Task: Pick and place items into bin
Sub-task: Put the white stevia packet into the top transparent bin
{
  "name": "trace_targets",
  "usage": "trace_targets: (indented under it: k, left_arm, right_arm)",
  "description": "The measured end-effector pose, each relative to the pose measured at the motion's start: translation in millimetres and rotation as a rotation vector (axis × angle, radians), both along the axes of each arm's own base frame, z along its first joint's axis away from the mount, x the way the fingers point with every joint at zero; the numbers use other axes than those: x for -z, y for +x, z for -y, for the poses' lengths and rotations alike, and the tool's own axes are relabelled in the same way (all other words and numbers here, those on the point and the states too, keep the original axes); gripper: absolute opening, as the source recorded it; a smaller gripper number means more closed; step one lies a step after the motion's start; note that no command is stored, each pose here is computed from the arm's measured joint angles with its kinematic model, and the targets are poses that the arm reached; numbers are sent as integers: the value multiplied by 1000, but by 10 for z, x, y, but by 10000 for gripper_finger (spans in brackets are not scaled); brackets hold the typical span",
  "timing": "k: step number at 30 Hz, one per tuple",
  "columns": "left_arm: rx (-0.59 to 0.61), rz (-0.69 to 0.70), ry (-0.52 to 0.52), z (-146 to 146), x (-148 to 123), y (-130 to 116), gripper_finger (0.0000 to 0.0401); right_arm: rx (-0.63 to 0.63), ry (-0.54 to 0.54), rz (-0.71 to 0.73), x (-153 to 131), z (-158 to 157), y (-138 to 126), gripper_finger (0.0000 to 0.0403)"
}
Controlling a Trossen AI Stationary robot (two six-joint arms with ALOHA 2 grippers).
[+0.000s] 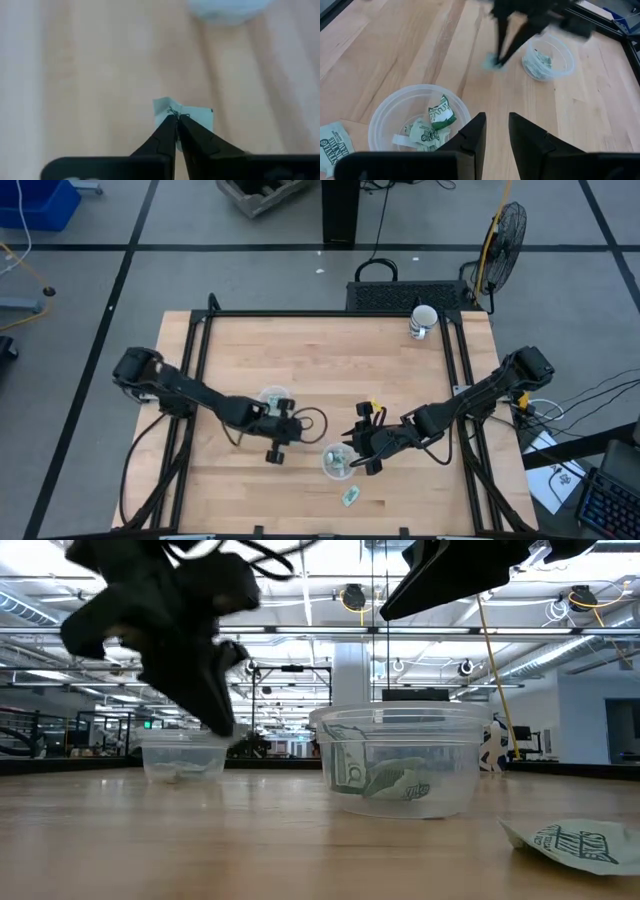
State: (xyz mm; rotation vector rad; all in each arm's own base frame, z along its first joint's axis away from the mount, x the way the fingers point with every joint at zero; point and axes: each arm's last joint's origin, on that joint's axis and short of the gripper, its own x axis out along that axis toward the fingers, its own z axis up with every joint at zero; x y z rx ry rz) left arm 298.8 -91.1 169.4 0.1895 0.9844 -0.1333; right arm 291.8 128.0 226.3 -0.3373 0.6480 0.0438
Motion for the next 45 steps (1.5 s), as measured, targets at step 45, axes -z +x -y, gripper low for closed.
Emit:
trace_targets:
  k: [45]
  left_arm:
    - [-376,-24,11,-737,35,-667,57]
  right_arm:
    - [9,14,-14,12,-2,-11,75]
